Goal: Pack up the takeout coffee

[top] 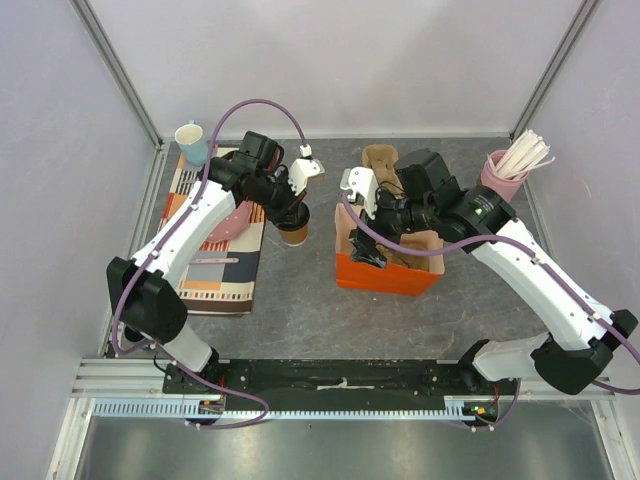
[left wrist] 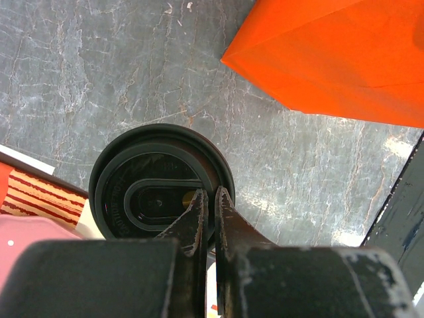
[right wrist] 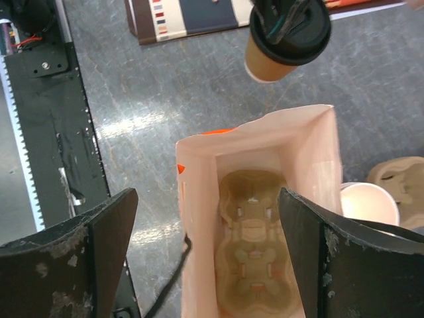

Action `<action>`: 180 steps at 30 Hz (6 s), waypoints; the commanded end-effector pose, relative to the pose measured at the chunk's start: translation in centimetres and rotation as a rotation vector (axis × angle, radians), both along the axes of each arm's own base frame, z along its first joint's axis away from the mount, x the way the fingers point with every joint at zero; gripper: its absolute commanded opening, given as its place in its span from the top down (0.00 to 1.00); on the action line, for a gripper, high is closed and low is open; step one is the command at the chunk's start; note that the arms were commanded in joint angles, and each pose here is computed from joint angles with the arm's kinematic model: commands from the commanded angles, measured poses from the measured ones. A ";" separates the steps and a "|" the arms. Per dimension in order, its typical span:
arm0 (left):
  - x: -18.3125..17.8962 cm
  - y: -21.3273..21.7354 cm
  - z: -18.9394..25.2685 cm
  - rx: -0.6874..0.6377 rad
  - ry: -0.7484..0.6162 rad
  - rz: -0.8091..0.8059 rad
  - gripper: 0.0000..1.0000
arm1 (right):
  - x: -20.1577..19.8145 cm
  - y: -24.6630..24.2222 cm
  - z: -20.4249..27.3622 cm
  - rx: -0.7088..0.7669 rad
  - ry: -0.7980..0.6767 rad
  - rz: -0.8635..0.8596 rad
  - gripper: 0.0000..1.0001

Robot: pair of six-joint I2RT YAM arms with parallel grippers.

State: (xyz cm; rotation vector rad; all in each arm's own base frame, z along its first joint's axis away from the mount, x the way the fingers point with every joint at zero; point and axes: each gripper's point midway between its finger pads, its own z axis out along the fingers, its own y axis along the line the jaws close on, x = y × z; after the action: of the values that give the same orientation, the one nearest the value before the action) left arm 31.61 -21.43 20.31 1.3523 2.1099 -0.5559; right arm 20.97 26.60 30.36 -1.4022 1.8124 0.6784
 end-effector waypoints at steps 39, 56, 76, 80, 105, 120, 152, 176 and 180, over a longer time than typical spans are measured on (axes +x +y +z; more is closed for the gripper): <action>-3.5 0.8 6.1 -0.055 -0.061 -0.008 0.98 | -1.7 -2.2 14.3 0.257 0.018 -0.297 0.02; -3.7 0.8 6.9 -0.065 -0.070 -0.005 0.98 | -5.0 -7.5 6.5 0.019 0.117 -0.382 0.04; -3.6 1.0 8.1 -0.051 -0.099 -0.034 0.98 | -4.8 -7.8 -2.1 -0.169 0.012 -0.149 0.12; -3.0 0.4 8.3 -0.069 -0.093 -0.021 0.98 | -4.2 -7.2 -2.7 -0.187 0.015 -0.128 0.26; -1.8 0.4 7.3 -0.049 -0.116 -0.023 0.98 | -1.9 -6.9 0.9 -0.273 -0.212 -0.193 1.00; -0.2 1.6 6.3 -0.023 -0.124 0.036 0.98 | -0.6 -3.8 -0.8 -0.288 -0.339 -0.200 1.00; -0.9 2.3 -0.3 0.070 0.077 0.021 0.98 | -2.4 -1.1 -1.6 -0.167 -0.133 0.063 1.00; 0.3 1.6 -5.9 -0.023 -0.088 0.021 0.84 | -1.4 -1.6 -0.2 -0.175 -0.164 0.003 0.65; 0.1 1.1 -4.0 -0.064 -0.099 0.010 0.59 | -1.2 -1.2 0.6 -0.154 -0.167 -0.005 0.46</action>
State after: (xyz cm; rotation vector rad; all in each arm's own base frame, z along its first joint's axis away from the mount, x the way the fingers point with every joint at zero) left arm 30.88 -19.32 11.90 1.3192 2.1356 -0.5139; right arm 19.13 24.92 28.69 -1.5575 1.8083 0.4110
